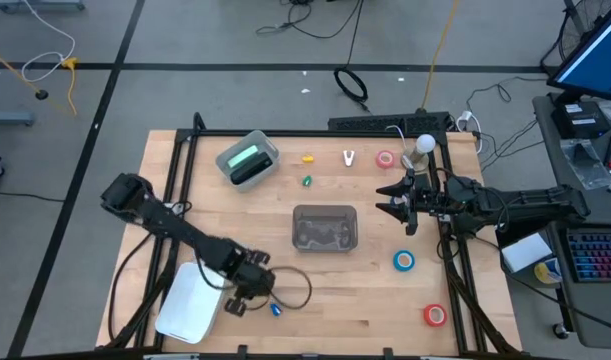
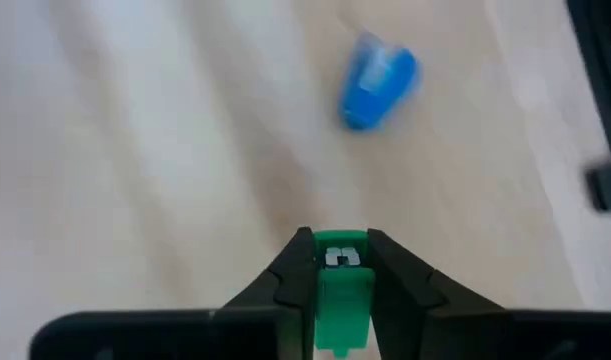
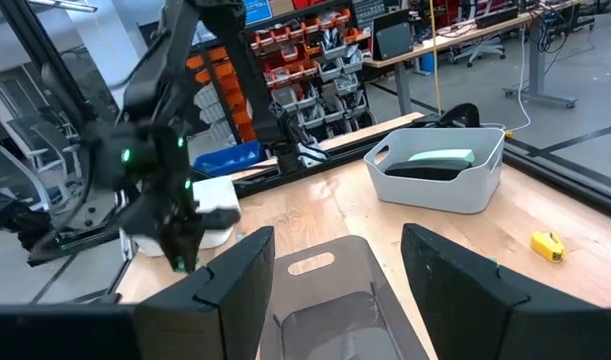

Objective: Pick and place Stapler, Stapler remover, tape
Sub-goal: Put the bottom green stapler into the gray bin

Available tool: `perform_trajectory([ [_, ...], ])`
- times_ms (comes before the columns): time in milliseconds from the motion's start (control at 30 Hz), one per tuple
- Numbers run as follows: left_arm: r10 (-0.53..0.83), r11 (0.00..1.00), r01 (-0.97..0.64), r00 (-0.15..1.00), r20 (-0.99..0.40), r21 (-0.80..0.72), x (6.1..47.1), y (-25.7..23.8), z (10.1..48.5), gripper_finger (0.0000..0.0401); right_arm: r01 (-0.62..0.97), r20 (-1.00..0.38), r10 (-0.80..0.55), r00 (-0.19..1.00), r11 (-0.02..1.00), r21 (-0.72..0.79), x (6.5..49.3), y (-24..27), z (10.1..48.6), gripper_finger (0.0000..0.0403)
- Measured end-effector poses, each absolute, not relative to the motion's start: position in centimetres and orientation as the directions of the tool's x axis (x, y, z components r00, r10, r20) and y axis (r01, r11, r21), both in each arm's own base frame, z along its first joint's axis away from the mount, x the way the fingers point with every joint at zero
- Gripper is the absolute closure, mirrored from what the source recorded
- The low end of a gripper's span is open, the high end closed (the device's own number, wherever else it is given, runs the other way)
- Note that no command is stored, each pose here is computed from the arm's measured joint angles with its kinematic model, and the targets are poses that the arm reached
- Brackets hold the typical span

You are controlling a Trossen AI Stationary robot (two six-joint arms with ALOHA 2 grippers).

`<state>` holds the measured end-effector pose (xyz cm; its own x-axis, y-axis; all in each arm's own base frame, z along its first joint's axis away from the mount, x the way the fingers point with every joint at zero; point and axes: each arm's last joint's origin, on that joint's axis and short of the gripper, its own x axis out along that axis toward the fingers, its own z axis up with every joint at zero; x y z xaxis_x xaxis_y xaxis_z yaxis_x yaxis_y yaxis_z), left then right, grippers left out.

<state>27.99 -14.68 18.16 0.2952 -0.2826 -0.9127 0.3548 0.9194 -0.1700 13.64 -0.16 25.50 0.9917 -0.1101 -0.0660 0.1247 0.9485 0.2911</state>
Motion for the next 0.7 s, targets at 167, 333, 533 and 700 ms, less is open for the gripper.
perform_trajectory([
  [167, -0.102, 0.990, 0.136, 0.512, -0.853, -0.036, 28.6, -10.3, 22.0, 0.0331, 0.125, -0.066, -0.110, 0.992, 0.950, 0.285, 13.6, -0.2, 25.5, 0.0191],
  [333, 0.174, 0.985, -0.102, 0.644, -0.745, 0.142, 28.3, -4.7, 25.6, 0.0327, 0.124, -0.066, -0.110, 0.992, 0.950, 0.285, 13.6, -0.2, 25.5, 0.0191],
  [533, 0.500, 0.866, -0.332, 0.590, -0.634, 0.375, 27.5, 2.5, 27.8, 0.0331, 0.124, -0.066, -0.110, 0.992, 0.950, 0.288, 13.6, -0.2, 25.5, 0.0190],
  [700, 0.602, 0.793, -0.434, 0.440, -0.667, 0.429, 26.4, 8.2, 27.1, 0.0323, 0.125, -0.066, -0.110, 0.992, 0.947, 0.296, 13.6, -0.2, 25.5, 0.0190],
])
